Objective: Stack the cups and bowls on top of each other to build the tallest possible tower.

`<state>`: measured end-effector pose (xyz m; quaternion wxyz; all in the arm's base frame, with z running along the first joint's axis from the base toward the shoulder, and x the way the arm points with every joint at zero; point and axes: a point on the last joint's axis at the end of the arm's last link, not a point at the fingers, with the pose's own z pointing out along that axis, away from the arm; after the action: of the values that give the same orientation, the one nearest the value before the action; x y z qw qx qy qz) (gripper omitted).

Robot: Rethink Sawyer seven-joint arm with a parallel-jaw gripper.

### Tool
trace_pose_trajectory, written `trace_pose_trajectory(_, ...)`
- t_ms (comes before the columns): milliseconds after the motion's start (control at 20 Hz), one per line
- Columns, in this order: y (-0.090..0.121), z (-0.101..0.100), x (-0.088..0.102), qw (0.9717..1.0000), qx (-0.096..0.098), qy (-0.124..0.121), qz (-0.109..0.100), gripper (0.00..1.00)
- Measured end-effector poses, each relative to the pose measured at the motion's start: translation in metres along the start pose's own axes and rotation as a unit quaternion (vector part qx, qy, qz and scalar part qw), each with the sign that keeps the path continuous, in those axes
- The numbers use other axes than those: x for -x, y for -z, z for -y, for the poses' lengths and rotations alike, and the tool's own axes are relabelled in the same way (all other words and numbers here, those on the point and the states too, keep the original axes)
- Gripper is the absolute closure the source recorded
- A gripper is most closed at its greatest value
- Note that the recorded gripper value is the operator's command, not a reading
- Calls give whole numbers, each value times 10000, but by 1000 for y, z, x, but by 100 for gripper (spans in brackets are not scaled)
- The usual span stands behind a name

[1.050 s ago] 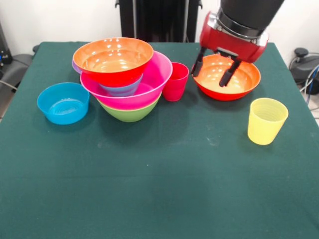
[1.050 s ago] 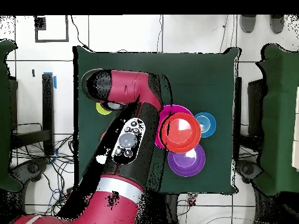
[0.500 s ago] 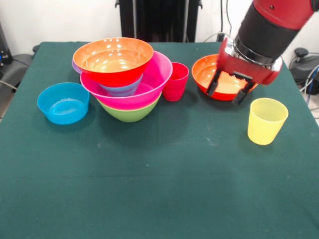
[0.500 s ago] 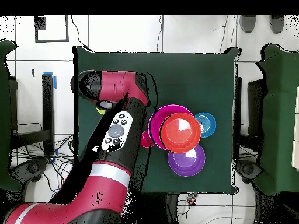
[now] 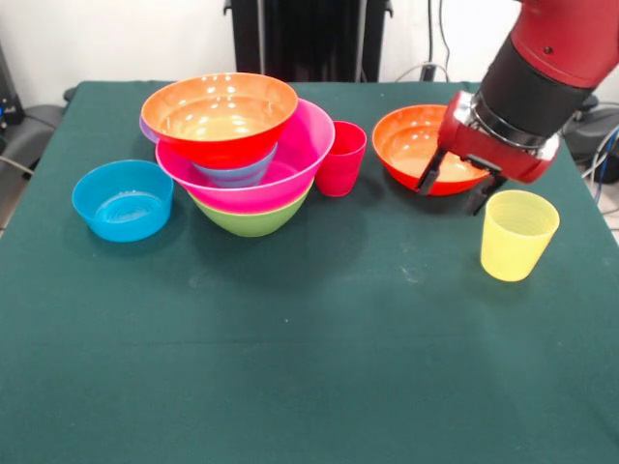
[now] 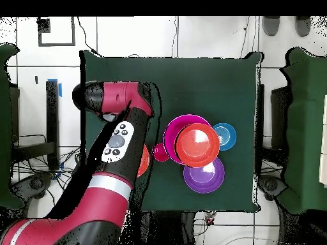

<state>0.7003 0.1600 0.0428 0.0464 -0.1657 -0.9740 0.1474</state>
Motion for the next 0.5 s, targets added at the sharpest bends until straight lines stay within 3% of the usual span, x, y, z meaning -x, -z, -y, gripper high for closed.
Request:
trace_pose_trajectory(150, 7, -3, -6, 9998, -95, -156, -103, 0)
trace_pose_trajectory(500, 21, 2, -10, 9991, -192, -264, -254, 0)
